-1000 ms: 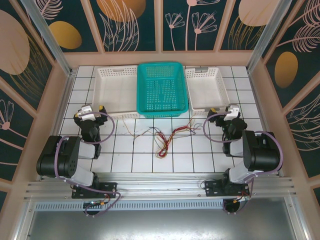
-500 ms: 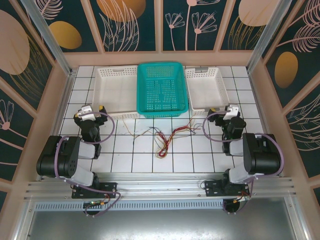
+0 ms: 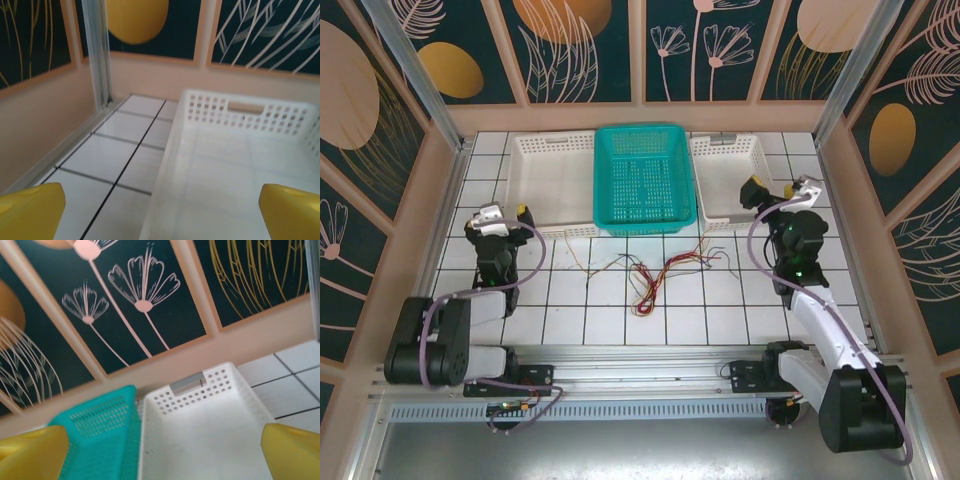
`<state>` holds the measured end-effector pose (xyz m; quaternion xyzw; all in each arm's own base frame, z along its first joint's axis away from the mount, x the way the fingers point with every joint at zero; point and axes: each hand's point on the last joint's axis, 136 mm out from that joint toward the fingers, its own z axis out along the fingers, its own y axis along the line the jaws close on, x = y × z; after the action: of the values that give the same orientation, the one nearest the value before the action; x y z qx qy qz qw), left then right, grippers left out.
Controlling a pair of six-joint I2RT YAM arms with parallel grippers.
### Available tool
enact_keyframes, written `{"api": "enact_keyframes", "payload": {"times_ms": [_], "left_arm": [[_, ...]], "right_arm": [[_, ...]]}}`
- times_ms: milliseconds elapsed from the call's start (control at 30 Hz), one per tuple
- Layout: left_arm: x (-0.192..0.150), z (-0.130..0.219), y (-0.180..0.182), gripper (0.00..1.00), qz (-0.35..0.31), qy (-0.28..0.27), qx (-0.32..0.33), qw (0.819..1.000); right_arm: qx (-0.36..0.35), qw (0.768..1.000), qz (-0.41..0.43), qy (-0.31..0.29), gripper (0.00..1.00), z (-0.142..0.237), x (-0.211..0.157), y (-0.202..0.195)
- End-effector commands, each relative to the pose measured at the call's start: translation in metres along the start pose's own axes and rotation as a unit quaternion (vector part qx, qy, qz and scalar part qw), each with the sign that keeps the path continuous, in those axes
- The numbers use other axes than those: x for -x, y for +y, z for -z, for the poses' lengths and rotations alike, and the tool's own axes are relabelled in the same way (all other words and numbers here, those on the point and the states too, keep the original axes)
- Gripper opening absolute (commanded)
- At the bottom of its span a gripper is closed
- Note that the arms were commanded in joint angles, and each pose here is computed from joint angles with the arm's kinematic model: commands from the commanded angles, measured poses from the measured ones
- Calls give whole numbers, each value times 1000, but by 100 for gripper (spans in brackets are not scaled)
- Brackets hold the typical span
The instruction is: Untangle the cables
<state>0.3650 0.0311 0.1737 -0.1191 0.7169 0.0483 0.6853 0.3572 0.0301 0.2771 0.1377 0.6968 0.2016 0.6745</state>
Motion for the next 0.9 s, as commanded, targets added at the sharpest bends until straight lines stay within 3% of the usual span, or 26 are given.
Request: {"api": "enact_keyframes", "payload": {"times_ms": [0,167,267,400,633,867], "left_arm": [[19,4,-4,99,48,8,-13,999],[44,-3,-16,99,146,91,-9,985],[45,-1,-11,99,211,167,43,962],[50,12,-33,99,244,220,-7,945],[33,47,-53,99,266,251,-81,927],[4,69,-57,98,287,291,-99,907]], "right_arm": [[15,991,-97,90,99,2,-31,7],[42,987,-35,148,99,6,-55,48],[60,976,-21,206,99,16,-83,71],[81,958,-22,276,99,37,-128,96],[97,915,-10,391,94,91,-214,126],[63,887,-10,458,90,123,-271,124]]}}
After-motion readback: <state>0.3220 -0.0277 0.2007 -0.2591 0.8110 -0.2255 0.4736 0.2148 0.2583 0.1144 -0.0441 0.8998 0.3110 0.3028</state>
